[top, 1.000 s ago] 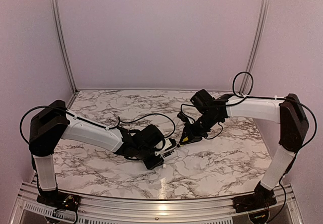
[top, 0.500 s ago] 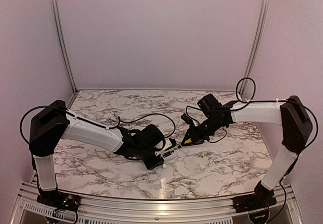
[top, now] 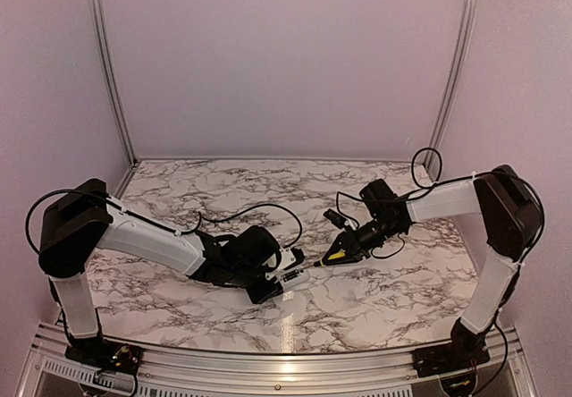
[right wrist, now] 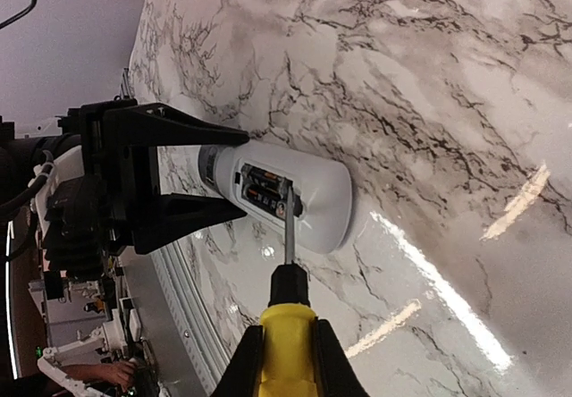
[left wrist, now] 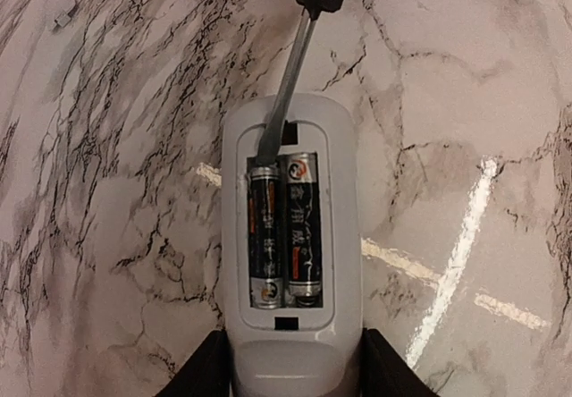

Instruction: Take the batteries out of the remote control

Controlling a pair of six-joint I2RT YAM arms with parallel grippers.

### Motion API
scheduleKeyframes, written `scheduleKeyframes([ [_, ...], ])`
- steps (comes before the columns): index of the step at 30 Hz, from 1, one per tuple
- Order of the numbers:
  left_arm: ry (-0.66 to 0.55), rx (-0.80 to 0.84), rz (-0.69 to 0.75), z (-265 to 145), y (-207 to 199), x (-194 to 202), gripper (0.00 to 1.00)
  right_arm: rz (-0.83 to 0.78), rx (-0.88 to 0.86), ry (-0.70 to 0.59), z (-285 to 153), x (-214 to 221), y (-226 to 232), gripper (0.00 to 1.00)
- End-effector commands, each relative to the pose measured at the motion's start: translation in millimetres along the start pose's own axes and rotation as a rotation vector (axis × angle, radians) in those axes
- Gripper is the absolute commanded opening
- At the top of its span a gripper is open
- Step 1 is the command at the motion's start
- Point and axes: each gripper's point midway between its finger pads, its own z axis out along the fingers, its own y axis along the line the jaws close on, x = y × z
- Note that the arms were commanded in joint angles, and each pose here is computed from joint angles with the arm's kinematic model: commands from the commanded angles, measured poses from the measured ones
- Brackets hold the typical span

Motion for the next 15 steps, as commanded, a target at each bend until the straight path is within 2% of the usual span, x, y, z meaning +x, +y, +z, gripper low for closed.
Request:
scheduleKeyframes([
  [1, -0.105, 0.036, 0.047, -18.8, -6.8, -17.3, 0.00, 0.006, -0.209, 0.142, 27.4, 37.9, 25.7, 0.00],
  [8, -0.173, 0.066, 0.061, -30.9, -11.5, -30.6, 0.00, 0.026, -0.248, 0.148, 33.7, 39.1, 21.6, 0.00],
  [15, -0.191, 0.114, 0.073, -33.2, -19.7, -34.7, 0.00, -0.018, -0.335, 0.101, 22.0, 26.1, 49.2, 0.00],
])
